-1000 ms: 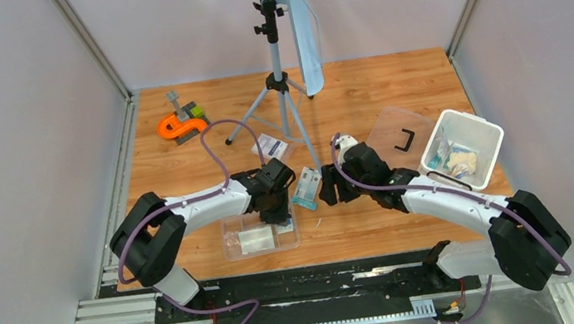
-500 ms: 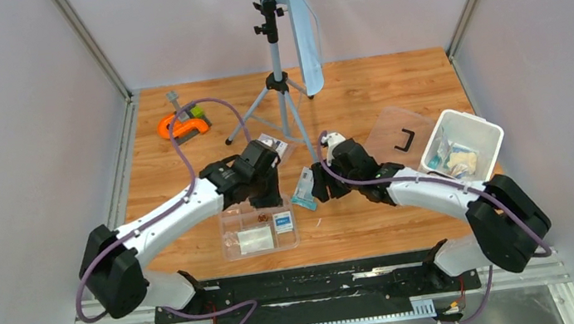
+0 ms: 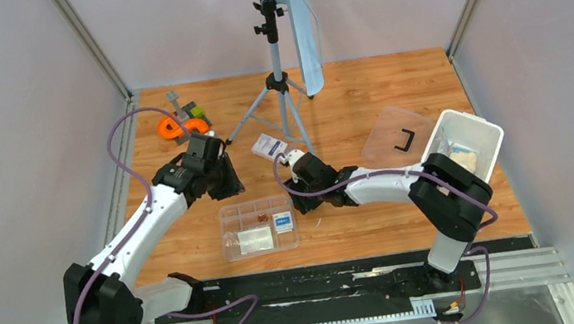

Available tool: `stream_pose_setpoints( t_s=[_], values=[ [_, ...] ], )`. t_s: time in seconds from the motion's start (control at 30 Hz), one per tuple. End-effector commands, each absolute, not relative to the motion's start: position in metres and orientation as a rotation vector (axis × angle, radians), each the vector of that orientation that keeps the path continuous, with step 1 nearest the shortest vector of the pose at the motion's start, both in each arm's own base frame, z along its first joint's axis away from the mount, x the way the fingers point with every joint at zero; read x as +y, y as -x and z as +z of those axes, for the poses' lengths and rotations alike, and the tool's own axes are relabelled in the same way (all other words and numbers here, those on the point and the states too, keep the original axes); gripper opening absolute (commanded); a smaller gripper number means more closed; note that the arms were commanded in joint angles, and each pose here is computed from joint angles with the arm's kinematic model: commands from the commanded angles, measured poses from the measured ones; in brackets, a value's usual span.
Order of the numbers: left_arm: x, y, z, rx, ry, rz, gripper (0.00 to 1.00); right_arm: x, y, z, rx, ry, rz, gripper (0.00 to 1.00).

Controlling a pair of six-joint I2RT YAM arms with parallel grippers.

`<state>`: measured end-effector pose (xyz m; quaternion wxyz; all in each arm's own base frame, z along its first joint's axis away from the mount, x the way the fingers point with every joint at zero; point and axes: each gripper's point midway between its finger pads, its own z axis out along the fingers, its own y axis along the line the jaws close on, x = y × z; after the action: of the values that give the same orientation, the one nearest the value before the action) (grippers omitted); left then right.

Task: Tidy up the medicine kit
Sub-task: Pick up the medical item at the center of the board.

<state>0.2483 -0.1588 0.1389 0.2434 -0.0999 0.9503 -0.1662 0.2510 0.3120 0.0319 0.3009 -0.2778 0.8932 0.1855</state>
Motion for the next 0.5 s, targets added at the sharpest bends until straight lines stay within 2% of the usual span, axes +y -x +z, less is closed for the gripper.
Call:
stream_pose_setpoints(
  t_s=[0.0,0.3,0.47],
  values=[
    [-0.150,-0.245,0.142,2.586,0.272,-0.475,0.31,0.323,-0.269,0.033,2.321,0.749,0.443,0.40],
    [-0.147,-0.245,0.139,2.580,0.301,-0.482,0.31,0.311,-0.265,0.011,2.348,0.820,0.255,0.31],
    [-0.148,-0.247,0.137,2.577,0.307,-0.491,0.31,0.304,-0.256,0.014,2.364,0.818,0.191,0.39]
  ],
)
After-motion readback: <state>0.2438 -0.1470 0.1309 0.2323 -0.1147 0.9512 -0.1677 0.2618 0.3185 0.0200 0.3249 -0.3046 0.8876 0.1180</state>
